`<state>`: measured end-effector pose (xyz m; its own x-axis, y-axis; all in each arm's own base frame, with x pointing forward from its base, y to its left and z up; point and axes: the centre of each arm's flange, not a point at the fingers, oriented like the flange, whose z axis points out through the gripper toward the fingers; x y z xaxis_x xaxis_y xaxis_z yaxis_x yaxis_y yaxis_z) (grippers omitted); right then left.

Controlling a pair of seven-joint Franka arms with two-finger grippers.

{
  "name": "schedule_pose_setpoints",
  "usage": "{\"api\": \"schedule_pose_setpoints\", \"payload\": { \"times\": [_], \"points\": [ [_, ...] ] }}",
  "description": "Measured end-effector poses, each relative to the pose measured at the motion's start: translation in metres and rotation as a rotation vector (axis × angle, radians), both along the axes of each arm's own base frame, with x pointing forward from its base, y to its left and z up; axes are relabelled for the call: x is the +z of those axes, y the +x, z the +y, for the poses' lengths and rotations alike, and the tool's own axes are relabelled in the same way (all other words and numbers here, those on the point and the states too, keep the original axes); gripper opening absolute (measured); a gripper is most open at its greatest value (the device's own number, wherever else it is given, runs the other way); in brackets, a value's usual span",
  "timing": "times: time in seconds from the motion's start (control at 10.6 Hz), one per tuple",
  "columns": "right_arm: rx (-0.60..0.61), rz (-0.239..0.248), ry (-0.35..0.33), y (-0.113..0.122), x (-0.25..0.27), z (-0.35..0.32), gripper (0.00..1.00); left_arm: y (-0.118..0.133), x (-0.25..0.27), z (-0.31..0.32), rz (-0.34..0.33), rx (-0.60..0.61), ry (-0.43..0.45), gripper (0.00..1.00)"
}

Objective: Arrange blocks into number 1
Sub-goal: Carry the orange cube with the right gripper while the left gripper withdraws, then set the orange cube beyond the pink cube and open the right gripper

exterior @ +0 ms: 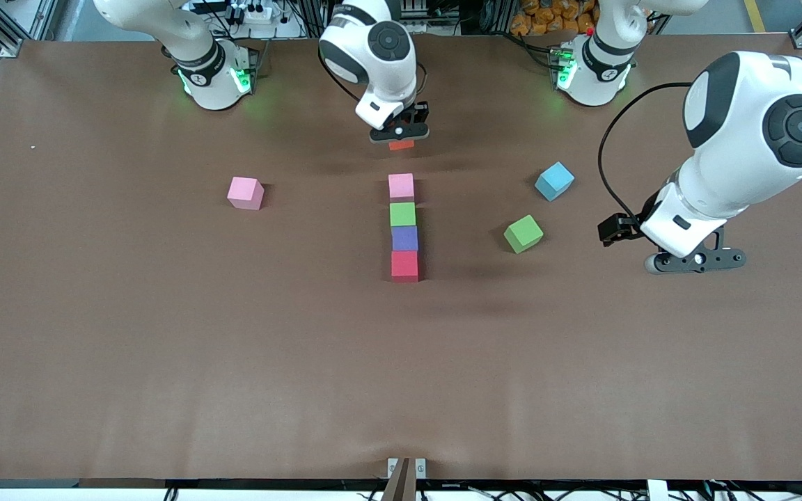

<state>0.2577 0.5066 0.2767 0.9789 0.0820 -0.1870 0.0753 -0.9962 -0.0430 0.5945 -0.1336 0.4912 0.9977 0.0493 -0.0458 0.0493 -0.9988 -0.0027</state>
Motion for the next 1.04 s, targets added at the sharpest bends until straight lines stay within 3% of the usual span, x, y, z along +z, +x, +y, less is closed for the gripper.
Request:
{"api": "schedule_pose_setpoints", "payload": {
  "times": [0.38,0.66,1.04],
  "points": [
    [-0.038,0.007,0.025,0.007,-0.036,-0.003,0.59,-0.009,0.05,0.059,0.033,0.017,-0.011,1.0],
    [-0.05,0.018,0.027,0.009,-0.057,-0.004,0.59,-0.021,0.094,0.105,-0.005,0.013,-0.036,1.0],
    [-0.075,-0.003,0.033,0.032,-0.065,-0.007,0.59,-0.037,0.123,0.108,-0.036,-0.006,-0.047,1.0]
  ]
}}
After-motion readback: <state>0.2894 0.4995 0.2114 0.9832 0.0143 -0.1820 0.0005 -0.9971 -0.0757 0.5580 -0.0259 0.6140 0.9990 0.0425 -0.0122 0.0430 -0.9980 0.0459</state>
